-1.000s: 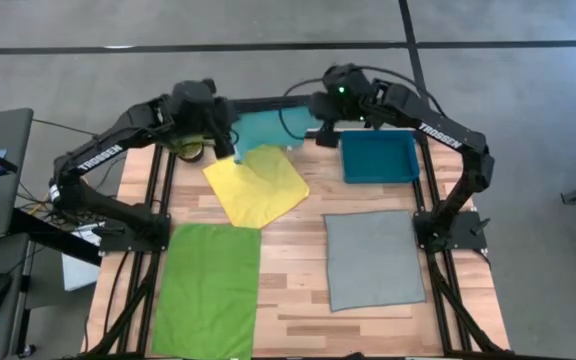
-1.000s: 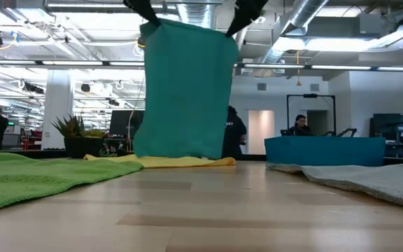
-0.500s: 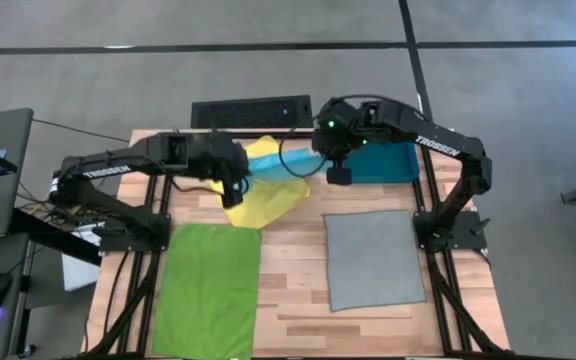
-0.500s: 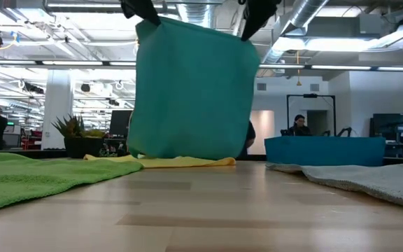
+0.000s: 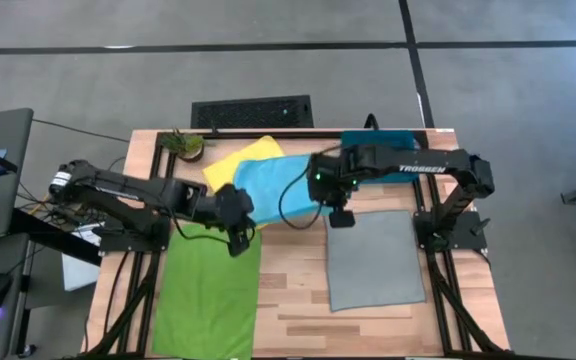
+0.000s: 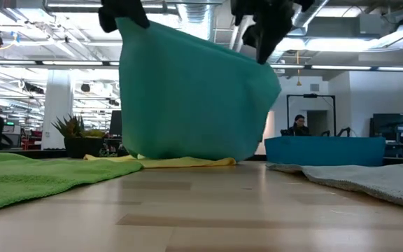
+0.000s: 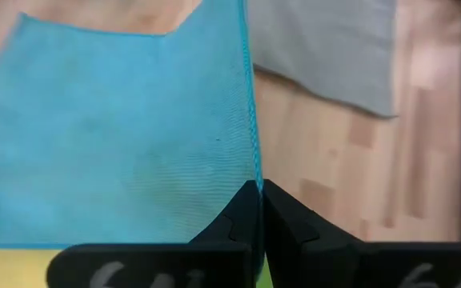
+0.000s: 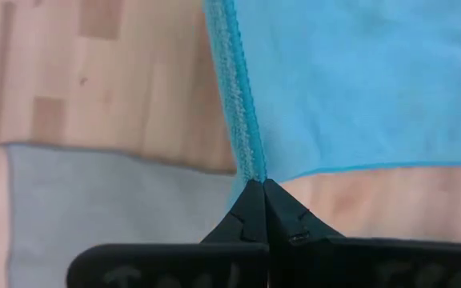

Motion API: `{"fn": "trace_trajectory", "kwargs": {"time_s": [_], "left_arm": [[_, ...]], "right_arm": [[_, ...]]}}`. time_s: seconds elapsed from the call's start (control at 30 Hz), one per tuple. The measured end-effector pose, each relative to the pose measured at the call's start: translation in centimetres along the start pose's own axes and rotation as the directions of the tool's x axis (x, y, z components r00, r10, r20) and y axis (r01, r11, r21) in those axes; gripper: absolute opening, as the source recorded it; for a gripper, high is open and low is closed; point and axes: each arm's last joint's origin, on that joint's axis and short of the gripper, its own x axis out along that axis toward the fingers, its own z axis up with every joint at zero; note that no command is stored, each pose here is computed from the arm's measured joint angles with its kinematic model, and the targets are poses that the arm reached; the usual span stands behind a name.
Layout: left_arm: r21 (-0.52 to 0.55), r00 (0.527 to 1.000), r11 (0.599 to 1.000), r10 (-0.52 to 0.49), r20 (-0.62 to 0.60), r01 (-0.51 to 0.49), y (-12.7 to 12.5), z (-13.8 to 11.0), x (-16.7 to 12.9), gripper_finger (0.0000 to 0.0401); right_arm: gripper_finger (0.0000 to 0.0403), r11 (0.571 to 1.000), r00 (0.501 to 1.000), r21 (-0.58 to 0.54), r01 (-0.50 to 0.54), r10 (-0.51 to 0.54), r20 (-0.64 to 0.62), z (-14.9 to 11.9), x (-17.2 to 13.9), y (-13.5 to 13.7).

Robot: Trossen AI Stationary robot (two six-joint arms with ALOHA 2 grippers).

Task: Fold microfiber towels
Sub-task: Fold the blue microfiber cloth

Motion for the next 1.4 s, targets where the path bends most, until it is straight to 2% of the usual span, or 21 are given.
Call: {"fn": "trace_trajectory", "kwargs": {"time_s": [0.23,0.33,0.47,0.6,0.73,0.9,1.0,1.17,1.27,1.4], "left_arm": [[-0.152,0.994,0.983,-0.105,-0.019,0.101,-1.7,-2.5,1.8,0.0],[-0.181,0.99,0.975,-0.139,-0.03,0.131,-2.1,-3.4,2.4,0.0],[-0.193,0.99,0.973,-0.137,-0.032,0.128,-2.0,-3.9,2.9,0.0],[-0.192,0.998,0.98,-0.061,-0.032,0.054,-1.1,-3.8,3.0,0.0],[-0.218,0.996,0.975,0.025,-0.083,-0.043,0.7,-3.7,3.2,0.0],[-0.247,0.977,0.949,0.169,-0.128,-0.196,3.2,-3.4,3.3,0.0],[-0.251,0.968,0.938,0.211,-0.139,-0.24,4.6,-2.9,3.5,0.0],[-0.293,0.947,0.901,0.291,-0.138,-0.319,7.1,-2.0,3.5,0.0],[-0.311,0.929,0.876,0.339,-0.148,-0.369,8.7,-1.6,3.5,0.0],[-0.309,0.914,0.861,0.377,-0.149,-0.405,10.5,-1.1,3.4,0.0]], "right_arm": [[0.0001,0.998,0.997,-0.005,-0.061,0.06,-0.056,-0.9,2.0,1.5],[0.0002,0.995,0.993,-0.012,-0.1,0.099,-0.061,-1.3,2.3,2.0],[0.0002,0.994,0.994,-0.037,-0.099,0.097,-0.058,-1.7,2.9,2.2],[0.0003,0.997,0.997,-0.045,-0.07,0.069,-0.023,-1.8,2.6,1.2],[0.0003,0.999,0.999,-0.037,-0.002,0.003,0.039,-1.5,2.6,-0.6],[0.0003,0.995,0.989,-0.003,0.098,-0.097,0.111,-1.4,2.3,-3.3],[0.0003,0.989,0.979,0.018,0.148,-0.149,0.137,-1.1,2.8,-4.7],[0.0002,0.986,0.982,0.059,0.156,-0.161,0.095,-1.1,4.9,-6.8],[0.0002,0.974,0.973,0.082,0.211,-0.218,0.075,-0.9,6.8,-8.6],[0.0002,0.965,0.967,0.106,0.238,-0.246,0.066,-1.0,8.5,-10.7]]}}
